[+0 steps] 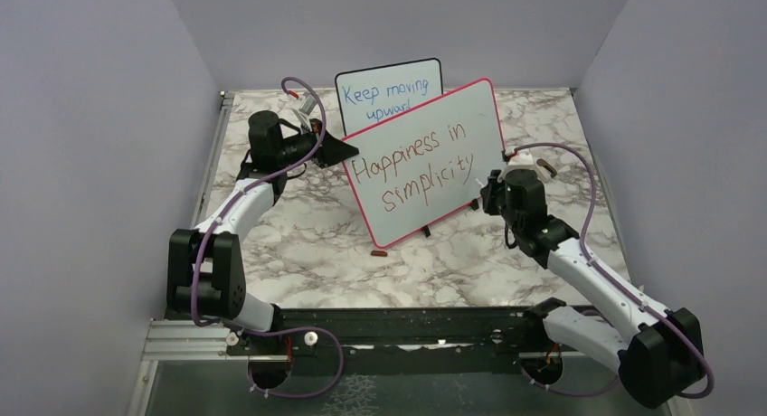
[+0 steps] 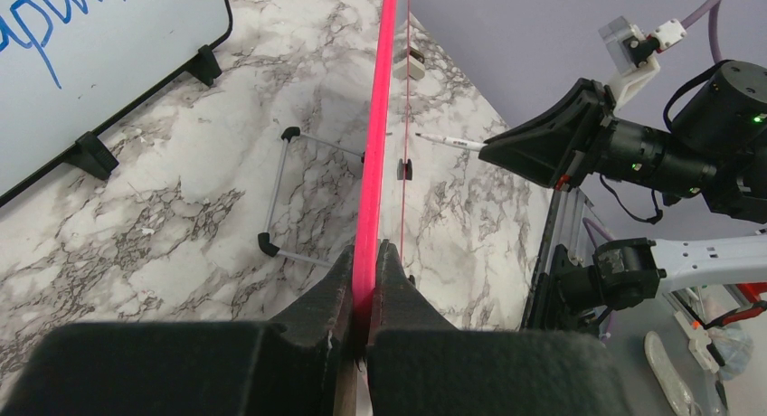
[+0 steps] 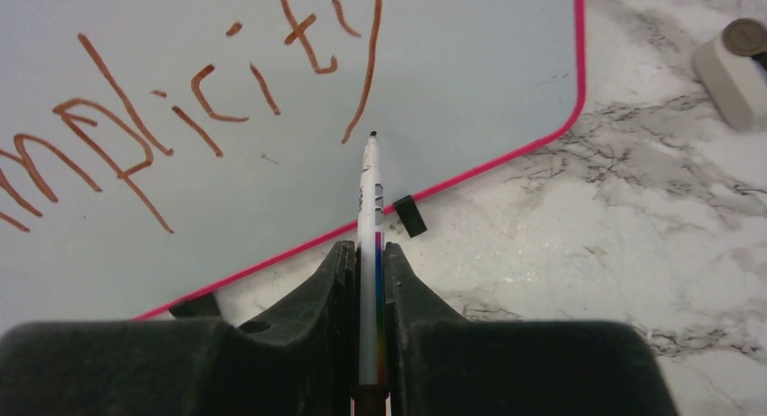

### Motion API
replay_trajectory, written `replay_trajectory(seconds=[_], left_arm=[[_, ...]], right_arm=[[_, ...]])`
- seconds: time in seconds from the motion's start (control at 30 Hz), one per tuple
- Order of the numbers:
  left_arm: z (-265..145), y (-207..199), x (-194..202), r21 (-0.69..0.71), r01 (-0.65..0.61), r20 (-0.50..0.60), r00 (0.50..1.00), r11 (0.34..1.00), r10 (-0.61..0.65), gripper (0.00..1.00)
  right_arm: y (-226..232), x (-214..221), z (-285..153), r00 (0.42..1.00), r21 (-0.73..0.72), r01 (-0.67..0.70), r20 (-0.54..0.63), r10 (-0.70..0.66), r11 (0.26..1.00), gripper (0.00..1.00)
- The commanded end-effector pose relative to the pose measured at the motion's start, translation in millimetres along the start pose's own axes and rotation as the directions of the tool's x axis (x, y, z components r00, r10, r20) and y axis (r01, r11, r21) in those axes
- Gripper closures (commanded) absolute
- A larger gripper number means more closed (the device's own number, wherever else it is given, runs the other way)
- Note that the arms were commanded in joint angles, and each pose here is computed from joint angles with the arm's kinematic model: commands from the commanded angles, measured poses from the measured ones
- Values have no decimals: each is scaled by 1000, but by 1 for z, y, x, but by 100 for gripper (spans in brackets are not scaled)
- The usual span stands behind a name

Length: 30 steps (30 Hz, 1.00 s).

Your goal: Write a sentence on the whiteboard

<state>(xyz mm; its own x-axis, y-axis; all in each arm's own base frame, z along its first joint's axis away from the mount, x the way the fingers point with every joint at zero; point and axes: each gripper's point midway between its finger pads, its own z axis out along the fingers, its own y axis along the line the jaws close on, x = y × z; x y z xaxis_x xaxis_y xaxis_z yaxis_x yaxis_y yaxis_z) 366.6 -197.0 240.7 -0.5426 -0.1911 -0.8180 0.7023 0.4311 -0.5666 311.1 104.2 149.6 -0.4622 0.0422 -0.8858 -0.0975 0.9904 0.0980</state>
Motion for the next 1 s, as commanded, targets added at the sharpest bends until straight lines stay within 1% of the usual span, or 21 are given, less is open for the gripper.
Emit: replay_trajectory(seconds=[0.0, 0.23, 0.4, 0.67, 0.97], left_arm=[[2, 30, 32, -114, 21, -62, 998, 993, -28, 100], [2, 30, 31, -114, 20, -61, 998, 993, -27, 100], [2, 30, 31, -113, 21, -62, 998, 993, -28, 100], [3, 31, 32, -116, 23, -64, 997, 993, -31, 100], [3, 33, 33, -119, 25, -67, 997, 993, -33, 100]], right_arm=[[-18, -29, -3, 991, 99, -55, 128, 42, 994, 99], [-17, -48, 6, 978, 90, -82, 201, 62, 993, 99], [-14, -54, 14, 976, 76, -82, 209, 65, 994, 99], [-16, -47, 27, 980, 79, -88, 183, 72, 993, 99], [-11, -37, 38, 987, 50, -79, 142, 71, 996, 99]])
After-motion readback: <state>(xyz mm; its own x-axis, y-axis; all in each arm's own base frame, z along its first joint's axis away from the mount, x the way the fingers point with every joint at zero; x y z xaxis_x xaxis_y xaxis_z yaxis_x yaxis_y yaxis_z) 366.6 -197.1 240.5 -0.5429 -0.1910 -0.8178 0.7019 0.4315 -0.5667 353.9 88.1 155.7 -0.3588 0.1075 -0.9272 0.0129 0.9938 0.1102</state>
